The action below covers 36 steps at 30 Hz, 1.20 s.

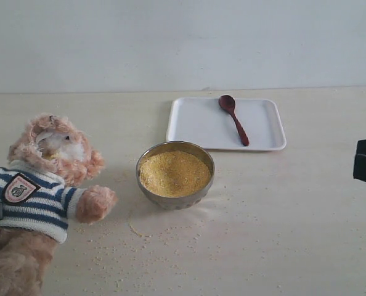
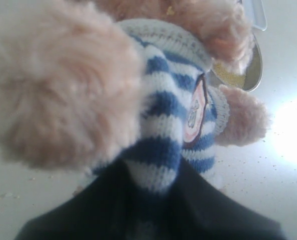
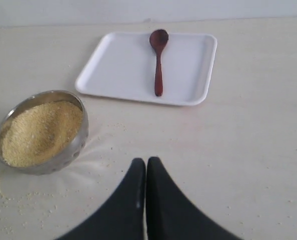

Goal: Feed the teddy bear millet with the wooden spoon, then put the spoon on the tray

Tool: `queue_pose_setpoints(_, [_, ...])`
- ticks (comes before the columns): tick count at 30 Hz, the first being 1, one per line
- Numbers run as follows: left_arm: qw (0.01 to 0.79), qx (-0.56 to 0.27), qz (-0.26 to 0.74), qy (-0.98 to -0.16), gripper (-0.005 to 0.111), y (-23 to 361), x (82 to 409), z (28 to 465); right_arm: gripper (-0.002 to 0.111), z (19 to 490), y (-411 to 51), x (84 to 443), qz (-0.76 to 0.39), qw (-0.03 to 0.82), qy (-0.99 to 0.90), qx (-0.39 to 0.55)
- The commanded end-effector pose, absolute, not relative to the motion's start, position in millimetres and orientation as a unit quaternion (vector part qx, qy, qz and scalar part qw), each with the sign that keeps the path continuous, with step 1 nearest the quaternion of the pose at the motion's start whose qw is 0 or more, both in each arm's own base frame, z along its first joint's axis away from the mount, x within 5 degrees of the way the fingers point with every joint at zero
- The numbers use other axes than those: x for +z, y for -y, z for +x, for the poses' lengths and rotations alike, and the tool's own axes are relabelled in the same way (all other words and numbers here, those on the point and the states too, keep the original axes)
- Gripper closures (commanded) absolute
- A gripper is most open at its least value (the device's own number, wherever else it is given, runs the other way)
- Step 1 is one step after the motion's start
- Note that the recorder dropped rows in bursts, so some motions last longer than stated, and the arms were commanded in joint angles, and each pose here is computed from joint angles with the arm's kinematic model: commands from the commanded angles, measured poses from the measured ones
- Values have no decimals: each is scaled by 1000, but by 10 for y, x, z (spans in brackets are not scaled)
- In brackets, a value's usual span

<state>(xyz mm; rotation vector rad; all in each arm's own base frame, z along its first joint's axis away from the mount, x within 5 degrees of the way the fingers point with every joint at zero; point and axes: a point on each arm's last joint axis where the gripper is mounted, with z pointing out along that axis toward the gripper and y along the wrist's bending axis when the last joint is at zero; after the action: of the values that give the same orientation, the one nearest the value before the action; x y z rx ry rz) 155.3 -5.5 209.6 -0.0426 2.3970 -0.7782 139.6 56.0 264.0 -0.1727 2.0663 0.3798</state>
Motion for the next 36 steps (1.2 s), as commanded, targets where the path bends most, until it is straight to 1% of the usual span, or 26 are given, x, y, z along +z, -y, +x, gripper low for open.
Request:
queue_pose_setpoints(1, [310, -300, -17, -902, 102, 63, 2110, 1549, 108, 1176, -467, 2726, -84, 514, -841, 150])
queue_pose_setpoints(5, [310, -300, -17, -902, 102, 63, 2110, 1549, 108, 869, -357, 2667, -89, 459, -873, 139])
queue_pose_setpoints(7, [310, -300, -17, -902, 102, 63, 2110, 1549, 108, 723, -302, 2656, -89, 449, -879, 137])
queue_pose_setpoints(10, [310, -300, -17, -902, 102, 63, 2110, 1549, 108, 631, -234, 2704, -85, 496, -855, 128])
queue_pose_setpoints(13, [310, -300, -17, -902, 102, 63, 2110, 1549, 108, 587, -197, 2666, -69, 533, -833, 128])
queue_pose_setpoints(20, [310, -300, -17, -902, 102, 63, 2110, 1549, 108, 537, -168, 2332, -65, 635, -757, 139])
queue_pose_setpoints(22, [310, -300, -17, -902, 102, 63, 2110, 1549, 108, 545, -160, 2189, -66, 655, -742, 131])
queue_pose_setpoints(24, [310, -300, -17, -902, 102, 63, 2110, 1549, 108, 552, -151, 2048, -85, 679, -722, 102])
queue_pose_setpoints(25, [310, -300, -17, -902, 102, 63, 2110, 1549, 108, 546, -144, 2039, -87, 695, -707, 95])
queue_pose_setpoints(29, [310, -300, -17, -902, 102, 63, 2110, 1549, 108, 547, -134, 1997, -94, 681, -722, 76])
queue_pose_setpoints(32, [310, -300, -17, -902, 102, 63, 2110, 1549, 108, 546, -133, 1977, -130, 676, -724, 43])
queue_pose_setpoints(36, [310, -300, -17, -902, 102, 63, 2110, 1549, 108, 545, -136, 1978, -123, 675, -725, 51])
